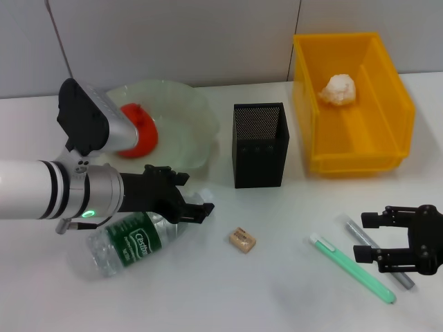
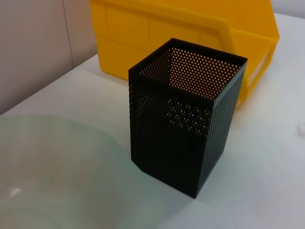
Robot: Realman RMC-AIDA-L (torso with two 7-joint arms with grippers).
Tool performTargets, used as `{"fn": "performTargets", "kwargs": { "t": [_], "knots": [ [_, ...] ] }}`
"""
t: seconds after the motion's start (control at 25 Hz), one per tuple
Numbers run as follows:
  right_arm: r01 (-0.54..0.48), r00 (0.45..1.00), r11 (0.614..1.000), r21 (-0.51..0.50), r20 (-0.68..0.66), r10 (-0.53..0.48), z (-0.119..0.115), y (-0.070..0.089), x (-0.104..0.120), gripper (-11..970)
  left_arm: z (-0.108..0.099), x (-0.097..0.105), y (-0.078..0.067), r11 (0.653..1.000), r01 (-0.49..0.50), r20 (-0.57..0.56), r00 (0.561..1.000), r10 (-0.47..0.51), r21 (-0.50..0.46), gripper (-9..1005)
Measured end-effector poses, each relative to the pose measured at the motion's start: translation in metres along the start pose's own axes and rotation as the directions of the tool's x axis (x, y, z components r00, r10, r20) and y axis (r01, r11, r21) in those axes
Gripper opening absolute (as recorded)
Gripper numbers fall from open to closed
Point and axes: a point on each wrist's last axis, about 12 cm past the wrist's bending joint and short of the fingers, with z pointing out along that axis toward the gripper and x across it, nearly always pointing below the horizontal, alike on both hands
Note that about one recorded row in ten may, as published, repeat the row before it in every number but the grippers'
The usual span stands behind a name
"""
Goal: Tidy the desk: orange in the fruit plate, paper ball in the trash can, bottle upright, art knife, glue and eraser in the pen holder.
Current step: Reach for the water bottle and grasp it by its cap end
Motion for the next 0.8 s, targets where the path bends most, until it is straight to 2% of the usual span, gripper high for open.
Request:
{"fn": "performTargets", "kwargs": {
  "t": [0.36,0.8],
  "knots": [
    [-0.002,1.0,1.0,-0.005,0.002,0.002,0.002,0.0,-0.001,753,0.011,0.0,-0.009,1.0,-0.031,-0.016,0.999,0.031,0.002,746],
    [-0.008,1.0,1.0,-0.006,0.004,0.008,0.003,-0.001,0.0,753,0.013,-0.001,-0.011,1.0,-0.029,-0.012,1.0,0.029,0.006,733]
  ]
}}
